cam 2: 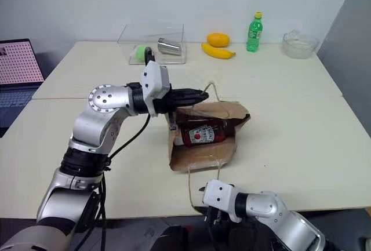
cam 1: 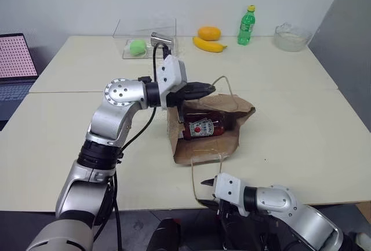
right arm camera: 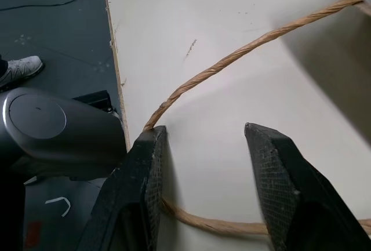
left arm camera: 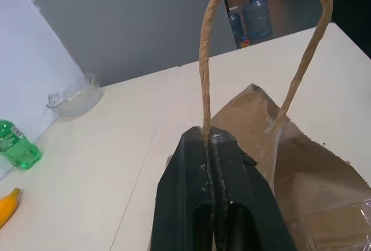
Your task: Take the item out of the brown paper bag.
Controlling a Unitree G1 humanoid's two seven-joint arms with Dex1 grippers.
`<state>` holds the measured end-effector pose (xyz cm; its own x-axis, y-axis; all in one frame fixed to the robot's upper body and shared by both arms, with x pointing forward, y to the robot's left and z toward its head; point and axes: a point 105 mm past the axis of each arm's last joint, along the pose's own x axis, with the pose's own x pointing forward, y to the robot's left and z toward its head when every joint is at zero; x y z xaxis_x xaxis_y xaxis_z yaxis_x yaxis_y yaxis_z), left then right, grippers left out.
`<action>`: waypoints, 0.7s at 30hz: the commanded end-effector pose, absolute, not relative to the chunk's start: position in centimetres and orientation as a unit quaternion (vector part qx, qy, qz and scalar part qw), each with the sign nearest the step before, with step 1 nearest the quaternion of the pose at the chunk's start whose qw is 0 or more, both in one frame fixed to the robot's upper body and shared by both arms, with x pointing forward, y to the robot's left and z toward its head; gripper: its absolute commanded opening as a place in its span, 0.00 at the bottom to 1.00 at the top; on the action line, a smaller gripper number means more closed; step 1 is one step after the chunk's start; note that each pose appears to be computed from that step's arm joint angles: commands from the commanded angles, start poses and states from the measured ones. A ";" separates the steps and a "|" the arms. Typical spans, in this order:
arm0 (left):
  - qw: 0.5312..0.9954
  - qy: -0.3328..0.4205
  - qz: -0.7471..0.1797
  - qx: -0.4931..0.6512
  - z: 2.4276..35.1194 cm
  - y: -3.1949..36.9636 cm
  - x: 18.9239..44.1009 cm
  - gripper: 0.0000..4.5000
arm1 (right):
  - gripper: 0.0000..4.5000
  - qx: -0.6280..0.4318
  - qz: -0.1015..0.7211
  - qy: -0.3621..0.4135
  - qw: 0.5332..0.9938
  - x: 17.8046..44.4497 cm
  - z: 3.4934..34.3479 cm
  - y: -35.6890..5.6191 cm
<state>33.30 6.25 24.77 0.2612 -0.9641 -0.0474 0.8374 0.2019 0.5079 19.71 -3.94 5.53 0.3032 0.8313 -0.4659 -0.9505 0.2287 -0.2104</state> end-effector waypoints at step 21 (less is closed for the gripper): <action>0.725 -0.120 -0.645 0.207 25.5 6.6 31.4 0.00 | 0.99 -0.264 0.529 0.049 0.805 21.5 10.8 -6.4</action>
<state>32.13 6.88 24.65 0.1694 -0.9795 -0.1092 0.8971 0.1074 0.4286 21.68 -6.41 8.42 0.4193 0.8121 -0.4058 -0.9019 0.3214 -0.2885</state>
